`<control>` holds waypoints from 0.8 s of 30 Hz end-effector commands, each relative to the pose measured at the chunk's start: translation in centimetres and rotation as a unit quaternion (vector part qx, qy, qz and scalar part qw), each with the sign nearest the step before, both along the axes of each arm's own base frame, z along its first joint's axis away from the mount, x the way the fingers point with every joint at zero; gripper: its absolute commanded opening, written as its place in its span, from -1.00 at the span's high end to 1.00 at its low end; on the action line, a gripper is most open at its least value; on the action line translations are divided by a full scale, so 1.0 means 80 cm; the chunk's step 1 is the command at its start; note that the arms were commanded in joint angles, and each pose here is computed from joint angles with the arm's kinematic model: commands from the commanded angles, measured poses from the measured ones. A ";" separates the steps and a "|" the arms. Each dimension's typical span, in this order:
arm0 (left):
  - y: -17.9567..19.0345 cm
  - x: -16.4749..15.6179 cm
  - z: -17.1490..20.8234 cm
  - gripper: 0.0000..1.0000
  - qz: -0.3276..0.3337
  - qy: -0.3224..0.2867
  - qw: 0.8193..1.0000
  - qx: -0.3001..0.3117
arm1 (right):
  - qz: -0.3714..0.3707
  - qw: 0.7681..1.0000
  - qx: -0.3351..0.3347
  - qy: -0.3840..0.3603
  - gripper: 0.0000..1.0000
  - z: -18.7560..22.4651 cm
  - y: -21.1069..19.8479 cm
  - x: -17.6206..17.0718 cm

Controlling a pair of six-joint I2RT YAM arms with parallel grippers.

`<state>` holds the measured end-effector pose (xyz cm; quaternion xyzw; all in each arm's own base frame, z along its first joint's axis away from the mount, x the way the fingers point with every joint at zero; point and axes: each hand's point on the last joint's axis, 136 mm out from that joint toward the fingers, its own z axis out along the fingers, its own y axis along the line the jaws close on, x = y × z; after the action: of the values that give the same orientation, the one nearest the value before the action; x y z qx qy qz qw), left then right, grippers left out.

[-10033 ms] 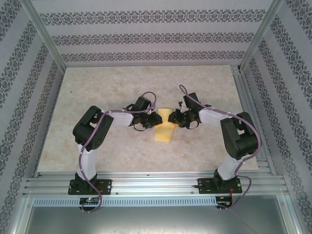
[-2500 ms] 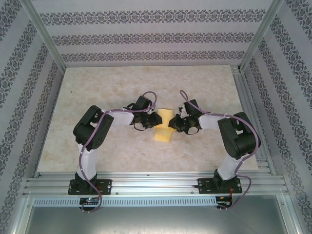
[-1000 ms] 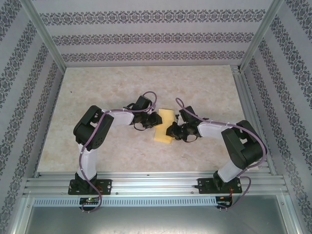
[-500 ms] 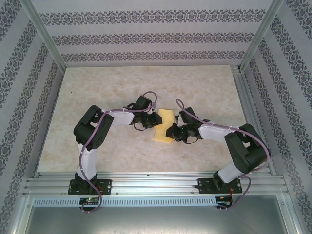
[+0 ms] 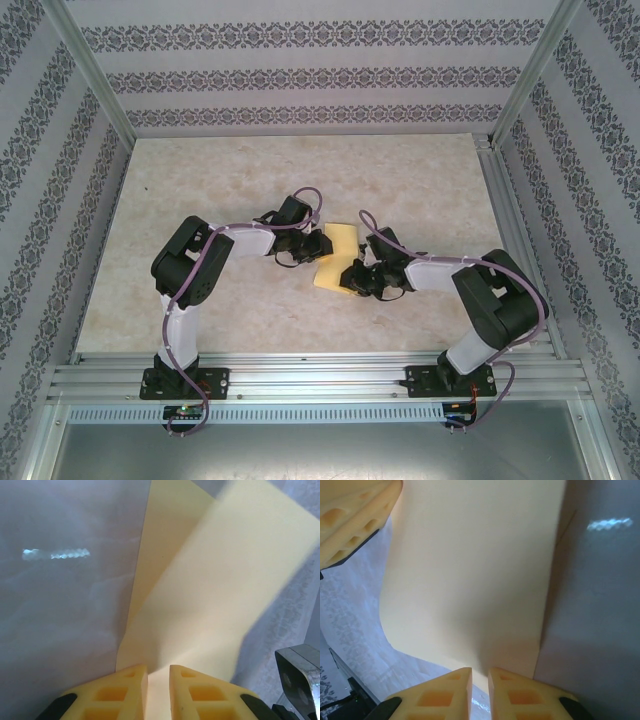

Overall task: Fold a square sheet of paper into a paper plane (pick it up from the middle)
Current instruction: Fold the square sheet of paper in half at the center of the table.

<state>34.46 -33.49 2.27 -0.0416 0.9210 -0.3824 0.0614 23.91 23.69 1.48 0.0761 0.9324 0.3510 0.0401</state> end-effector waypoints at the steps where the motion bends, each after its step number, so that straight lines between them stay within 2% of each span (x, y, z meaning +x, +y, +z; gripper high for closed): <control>1: 0.007 -0.021 -0.047 0.57 -0.014 0.030 0.999 0.043 | -0.004 1.000 -0.024 0.001 0.65 0.006 -0.010 -0.011; 6: 0.005 -0.019 -0.045 0.57 -0.014 0.029 0.999 0.041 | -0.001 1.000 -0.016 -0.016 0.64 0.025 -0.007 -0.007; 15: 0.003 -0.019 -0.044 0.57 -0.016 0.028 0.999 0.039 | 0.003 0.999 -0.035 0.025 0.65 -0.016 -0.013 -0.022; 19: 0.003 -0.019 -0.044 0.57 -0.018 0.028 0.999 0.039 | 0.007 0.999 -0.041 -0.011 0.65 0.022 -0.015 -0.002; 24: 0.005 -0.020 -0.044 0.57 -0.017 0.028 0.999 0.041 | -0.023 0.996 -0.024 -0.080 0.64 0.085 -0.030 0.063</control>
<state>34.50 -33.60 2.29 -0.0370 0.9214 -0.3822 0.0599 25.85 22.21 5.12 0.0780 0.9380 0.3310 0.0676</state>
